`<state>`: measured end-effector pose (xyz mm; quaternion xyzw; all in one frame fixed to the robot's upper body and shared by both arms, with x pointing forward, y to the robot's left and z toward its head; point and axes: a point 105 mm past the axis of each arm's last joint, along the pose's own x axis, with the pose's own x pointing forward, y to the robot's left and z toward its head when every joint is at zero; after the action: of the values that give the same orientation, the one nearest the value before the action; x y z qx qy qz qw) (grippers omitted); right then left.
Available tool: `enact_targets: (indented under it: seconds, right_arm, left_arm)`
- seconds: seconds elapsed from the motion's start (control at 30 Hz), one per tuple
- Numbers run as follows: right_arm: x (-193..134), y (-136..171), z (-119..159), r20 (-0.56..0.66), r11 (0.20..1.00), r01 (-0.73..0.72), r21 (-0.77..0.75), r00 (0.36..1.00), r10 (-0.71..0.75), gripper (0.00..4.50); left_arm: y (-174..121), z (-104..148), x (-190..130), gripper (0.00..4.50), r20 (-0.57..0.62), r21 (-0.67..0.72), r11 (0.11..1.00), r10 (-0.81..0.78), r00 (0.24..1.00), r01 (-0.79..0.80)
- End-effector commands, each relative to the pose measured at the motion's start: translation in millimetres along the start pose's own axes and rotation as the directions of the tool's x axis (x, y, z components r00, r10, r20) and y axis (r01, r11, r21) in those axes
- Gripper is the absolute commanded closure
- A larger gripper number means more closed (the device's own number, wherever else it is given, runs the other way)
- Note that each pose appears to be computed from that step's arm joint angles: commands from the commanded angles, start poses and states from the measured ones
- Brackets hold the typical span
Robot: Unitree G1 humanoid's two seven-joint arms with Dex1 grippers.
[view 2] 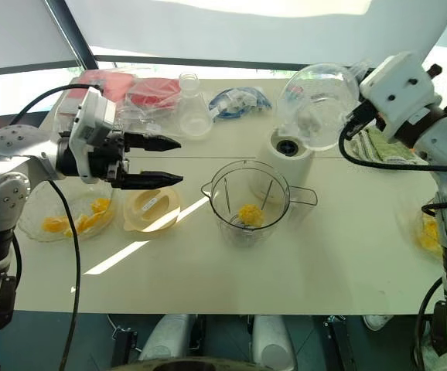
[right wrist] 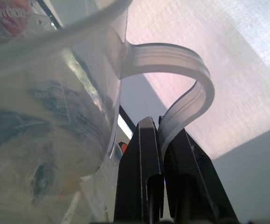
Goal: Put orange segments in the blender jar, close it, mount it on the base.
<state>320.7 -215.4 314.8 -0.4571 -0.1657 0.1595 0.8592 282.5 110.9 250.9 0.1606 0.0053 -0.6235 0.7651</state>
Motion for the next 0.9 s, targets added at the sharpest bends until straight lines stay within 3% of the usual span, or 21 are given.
enact_targets:
  seconds: [0.03, 0.53, 0.9]
  right_arm:
    - [-3.5, -9.2, 27.7, 0.069, 0.985, 0.007, -0.17, 0.998, 0.005, 4.48]
    - [2.9, -8.2, 38.3, 0.138, 0.88, 0.044, -0.474, 0.99, 0.025, 4.48]
    - [6.1, -7.8, 54.8, 0.192, 0.812, 0.083, -0.577, 0.981, 0.036, 4.48]
  left_arm:
    - [-0.3, 5.9, 0.8, 1.02, 0.012, 0.038, 0.999, 0.001, 1.0, -0.002]
    - [-3.4, 2.2, 7.8, 1.02, 0.013, 0.033, 0.999, -0.019, 1.0, 0.019]
    - [-3.0, 2.0, 10.9, 1.02, 0.016, 0.032, 0.999, -0.024, 1.0, 0.023]
